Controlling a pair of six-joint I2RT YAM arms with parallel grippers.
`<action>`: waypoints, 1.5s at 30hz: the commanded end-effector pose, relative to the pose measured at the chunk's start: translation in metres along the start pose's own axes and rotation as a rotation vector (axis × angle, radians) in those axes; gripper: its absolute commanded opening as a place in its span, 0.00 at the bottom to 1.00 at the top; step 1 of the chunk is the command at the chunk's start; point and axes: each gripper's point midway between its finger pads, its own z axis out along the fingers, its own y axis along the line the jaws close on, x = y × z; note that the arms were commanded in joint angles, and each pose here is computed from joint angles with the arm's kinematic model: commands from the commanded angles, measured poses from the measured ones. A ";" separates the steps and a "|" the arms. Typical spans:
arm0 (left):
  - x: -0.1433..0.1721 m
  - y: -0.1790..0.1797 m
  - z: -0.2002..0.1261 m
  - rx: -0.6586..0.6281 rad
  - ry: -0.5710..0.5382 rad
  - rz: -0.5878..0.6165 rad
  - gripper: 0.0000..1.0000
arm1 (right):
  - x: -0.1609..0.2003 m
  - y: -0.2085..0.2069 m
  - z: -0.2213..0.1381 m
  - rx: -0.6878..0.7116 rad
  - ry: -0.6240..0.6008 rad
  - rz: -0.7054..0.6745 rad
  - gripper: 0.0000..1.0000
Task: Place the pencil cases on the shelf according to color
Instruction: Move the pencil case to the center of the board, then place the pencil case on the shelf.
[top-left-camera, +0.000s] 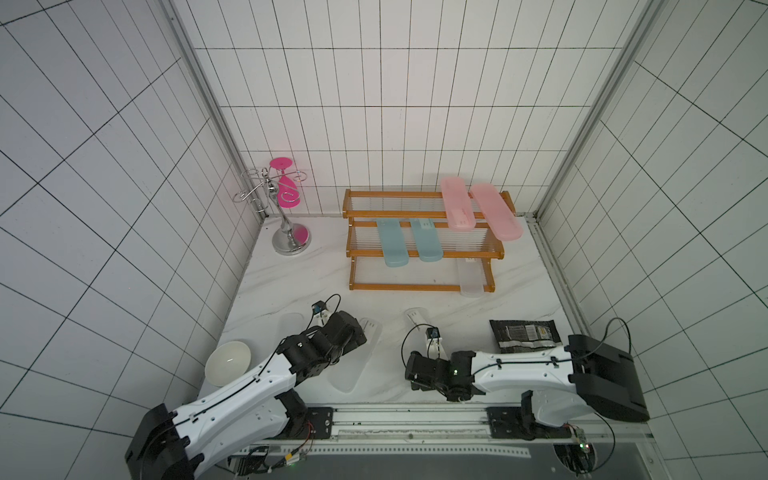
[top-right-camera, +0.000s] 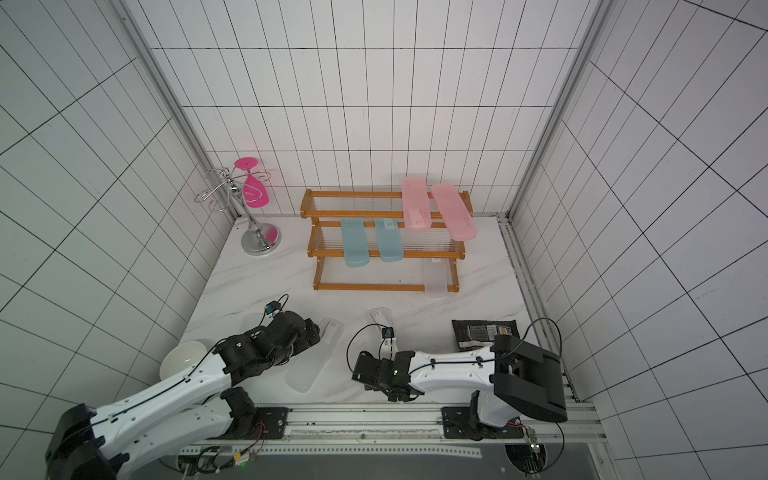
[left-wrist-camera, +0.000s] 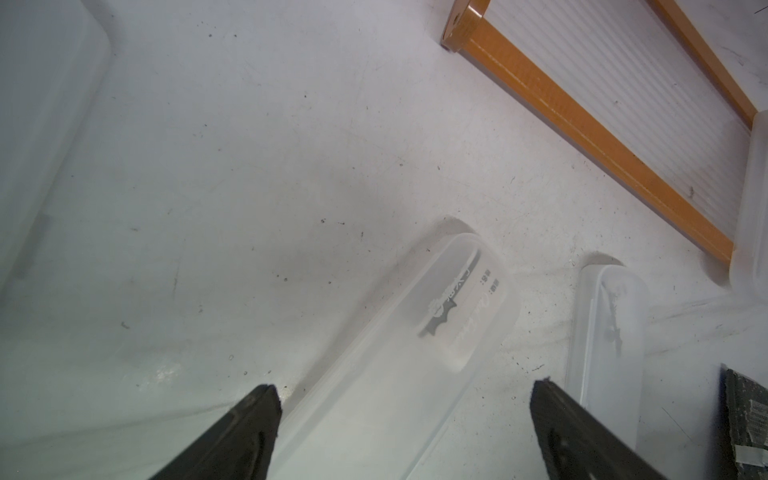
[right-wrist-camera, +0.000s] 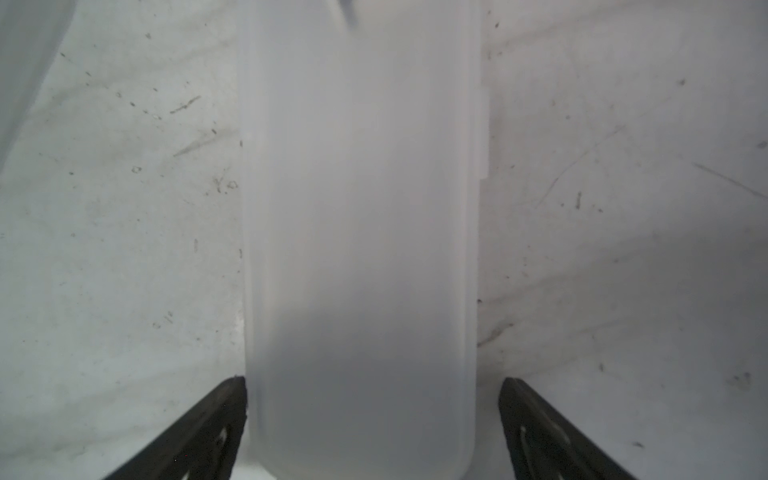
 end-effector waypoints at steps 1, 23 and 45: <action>-0.012 -0.008 -0.009 0.020 -0.041 0.002 0.98 | 0.003 0.003 0.004 0.039 0.014 -0.031 0.96; -0.034 -0.010 -0.013 0.030 -0.089 0.014 0.98 | -0.083 -0.060 -0.063 -0.068 -0.261 0.070 0.58; -0.026 -0.003 0.020 -0.030 -0.023 0.068 0.98 | -0.195 -0.098 -0.009 0.054 -0.301 0.088 0.59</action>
